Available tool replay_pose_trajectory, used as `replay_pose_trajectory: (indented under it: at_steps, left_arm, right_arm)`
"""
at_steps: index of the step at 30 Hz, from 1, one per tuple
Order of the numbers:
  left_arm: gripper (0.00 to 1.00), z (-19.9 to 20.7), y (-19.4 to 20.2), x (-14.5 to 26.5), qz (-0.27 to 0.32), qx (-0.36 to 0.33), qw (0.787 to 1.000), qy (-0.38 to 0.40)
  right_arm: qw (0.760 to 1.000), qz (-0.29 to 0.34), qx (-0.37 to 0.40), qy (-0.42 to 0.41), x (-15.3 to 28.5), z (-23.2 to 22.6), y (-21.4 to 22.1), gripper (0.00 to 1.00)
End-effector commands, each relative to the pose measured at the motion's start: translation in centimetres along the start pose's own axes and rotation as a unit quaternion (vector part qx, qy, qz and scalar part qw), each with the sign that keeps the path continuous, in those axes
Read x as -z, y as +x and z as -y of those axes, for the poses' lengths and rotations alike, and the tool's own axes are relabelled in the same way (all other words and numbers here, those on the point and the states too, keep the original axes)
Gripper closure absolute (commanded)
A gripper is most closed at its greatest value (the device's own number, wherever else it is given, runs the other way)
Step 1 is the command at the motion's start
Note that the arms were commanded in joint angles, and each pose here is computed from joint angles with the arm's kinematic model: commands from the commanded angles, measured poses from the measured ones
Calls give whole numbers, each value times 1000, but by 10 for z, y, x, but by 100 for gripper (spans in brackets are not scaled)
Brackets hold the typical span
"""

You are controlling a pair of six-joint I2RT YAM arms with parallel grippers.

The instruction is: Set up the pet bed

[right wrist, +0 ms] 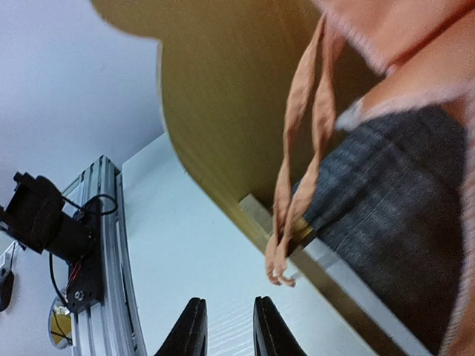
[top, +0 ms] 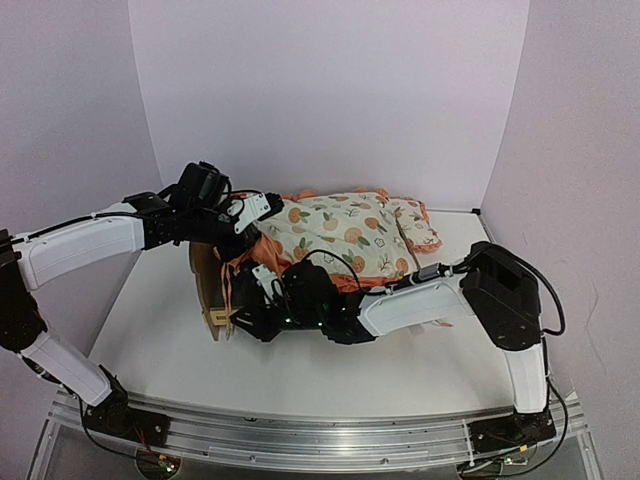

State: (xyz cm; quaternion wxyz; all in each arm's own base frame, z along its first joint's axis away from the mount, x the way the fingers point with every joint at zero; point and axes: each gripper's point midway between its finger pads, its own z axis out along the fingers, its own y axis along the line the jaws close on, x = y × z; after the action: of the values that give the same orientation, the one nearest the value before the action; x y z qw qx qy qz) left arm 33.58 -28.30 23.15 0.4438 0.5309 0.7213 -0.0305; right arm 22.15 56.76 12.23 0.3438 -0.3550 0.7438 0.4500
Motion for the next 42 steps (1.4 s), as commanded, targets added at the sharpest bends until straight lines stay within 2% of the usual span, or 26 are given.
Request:
replay_pose_trajectory:
  at_steps: [1, 7, 13, 21, 25, 42]
  left_arm:
    - [100, -12, -13, 5, 23, 5, 1000, -21]
    - [100, -8, -15, 4, 30, 5, 999, -8]
    - [100, -8, -16, 4, 31, 5, 999, -9]
    - [100, -8, -16, 4, 32, 5, 999, -7]
    - [100, -7, -17, 4, 34, 5, 999, -6]
    - [100, -6, -15, 4, 32, 3, 999, -5]
  right_arm:
    - [994, 104, 18, 22, 12, -4, -61, 75]
    - [988, 144, -7, 54, -3, 13, -73, 72]
    - [987, 151, -22, 59, -16, 20, -72, 71]
    - [982, 152, -30, 110, -13, 41, -64, 78]
    - [980, 137, -32, 143, -17, 56, -51, 77]
    - [988, 113, -58, 92, -37, 41, -47, 69]
